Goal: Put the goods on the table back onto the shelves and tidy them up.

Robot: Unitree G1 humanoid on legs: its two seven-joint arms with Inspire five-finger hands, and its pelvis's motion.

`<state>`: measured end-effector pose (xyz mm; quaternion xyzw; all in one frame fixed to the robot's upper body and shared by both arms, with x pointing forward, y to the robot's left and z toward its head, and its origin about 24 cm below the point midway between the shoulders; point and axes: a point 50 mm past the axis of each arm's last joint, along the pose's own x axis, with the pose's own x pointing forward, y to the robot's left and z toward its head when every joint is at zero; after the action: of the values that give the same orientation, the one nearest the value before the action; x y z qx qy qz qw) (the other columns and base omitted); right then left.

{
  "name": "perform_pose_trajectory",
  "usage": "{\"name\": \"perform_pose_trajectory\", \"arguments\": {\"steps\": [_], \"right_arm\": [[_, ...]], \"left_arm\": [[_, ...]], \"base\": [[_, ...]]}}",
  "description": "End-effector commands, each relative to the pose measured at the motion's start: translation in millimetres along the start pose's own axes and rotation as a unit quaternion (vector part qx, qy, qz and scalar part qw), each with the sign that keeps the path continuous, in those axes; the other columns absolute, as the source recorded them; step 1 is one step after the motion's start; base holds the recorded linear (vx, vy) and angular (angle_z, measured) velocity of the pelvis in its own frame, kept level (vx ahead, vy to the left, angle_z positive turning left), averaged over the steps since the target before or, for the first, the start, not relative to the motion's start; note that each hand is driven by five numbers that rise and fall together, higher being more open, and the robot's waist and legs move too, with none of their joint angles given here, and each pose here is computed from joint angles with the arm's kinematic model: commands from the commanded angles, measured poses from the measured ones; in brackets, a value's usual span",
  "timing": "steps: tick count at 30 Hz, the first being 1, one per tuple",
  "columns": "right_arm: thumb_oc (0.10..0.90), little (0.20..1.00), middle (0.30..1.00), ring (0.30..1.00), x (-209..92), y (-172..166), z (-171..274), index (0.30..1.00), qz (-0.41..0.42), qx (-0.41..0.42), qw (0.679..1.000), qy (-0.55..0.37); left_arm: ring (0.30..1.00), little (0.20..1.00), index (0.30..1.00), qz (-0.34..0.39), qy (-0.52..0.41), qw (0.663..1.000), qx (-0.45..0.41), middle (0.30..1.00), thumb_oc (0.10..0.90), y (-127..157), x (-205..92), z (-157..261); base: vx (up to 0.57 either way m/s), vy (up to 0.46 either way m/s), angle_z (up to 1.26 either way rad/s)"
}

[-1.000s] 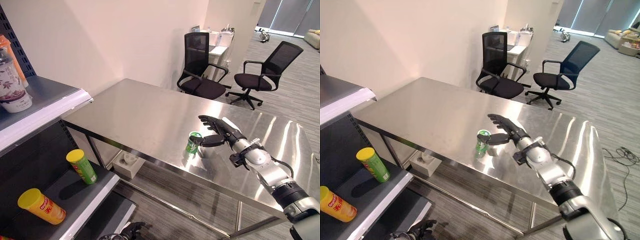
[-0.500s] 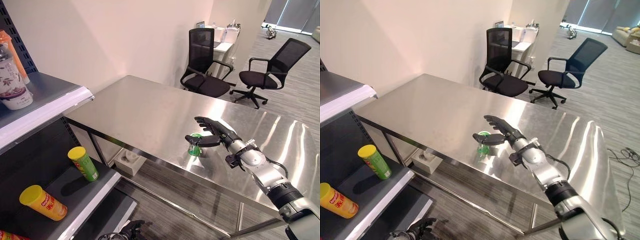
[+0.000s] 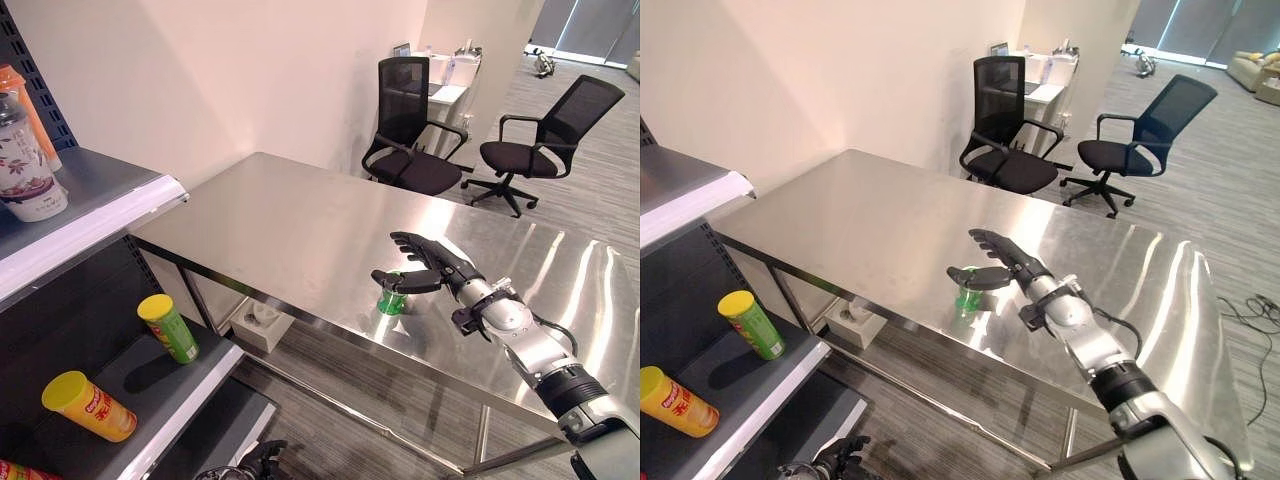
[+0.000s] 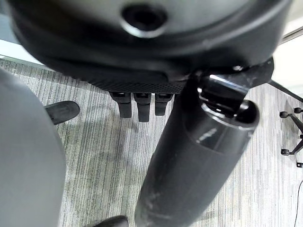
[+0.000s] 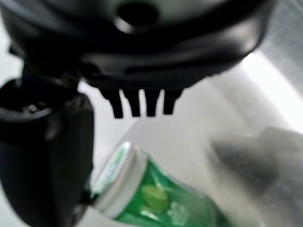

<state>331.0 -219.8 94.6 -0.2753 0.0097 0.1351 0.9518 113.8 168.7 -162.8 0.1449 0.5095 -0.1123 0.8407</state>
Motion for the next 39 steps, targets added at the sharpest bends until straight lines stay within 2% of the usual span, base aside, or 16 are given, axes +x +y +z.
{"name": "perform_pose_trajectory", "arguments": {"steps": [1, 4, 11, 20, 39], "right_arm": [[0.800, 0.900, 0.900, 0.900, 11, -36, 67, 0.900, -0.087, 0.031, 0.985, -0.145], [0.800, 0.900, 0.900, 0.900, 4, -37, 78, 0.900, -0.094, 0.049, 0.978, -0.179], [0.800, 0.900, 0.900, 0.900, -5, -31, 79, 0.900, -0.078, 0.044, 0.977, -0.192], [0.800, 0.900, 0.900, 0.900, -10, -24, 56, 0.900, -0.064, 0.010, 0.987, -0.145], [0.800, 0.900, 0.900, 0.900, -9, -13, 23, 0.900, -0.059, 0.018, 0.995, -0.078]], "left_arm": [[0.900, 0.900, 0.900, 0.010, -0.003, 1.000, 0.029, 0.900, 0.800, 7, 1, 2], [0.900, 0.900, 0.900, 0.012, -0.003, 0.999, 0.029, 0.900, 0.800, 8, 1, 2], [0.900, 0.900, 0.900, 0.014, 0.000, 0.999, 0.031, 0.900, 0.800, 9, 0, 1], [0.900, 0.900, 0.900, 0.016, -0.002, 0.999, 0.030, 0.900, 0.800, 12, -1, -1], [0.900, 0.900, 0.900, 0.019, -0.005, 0.999, 0.034, 0.900, 0.800, 14, -2, -4]], "base": [[0.00, 0.003, -0.03], [-0.01, 0.001, -0.03], [0.00, 0.001, -0.01], [0.00, 0.000, 0.00], [0.00, -0.003, -0.03]]}}
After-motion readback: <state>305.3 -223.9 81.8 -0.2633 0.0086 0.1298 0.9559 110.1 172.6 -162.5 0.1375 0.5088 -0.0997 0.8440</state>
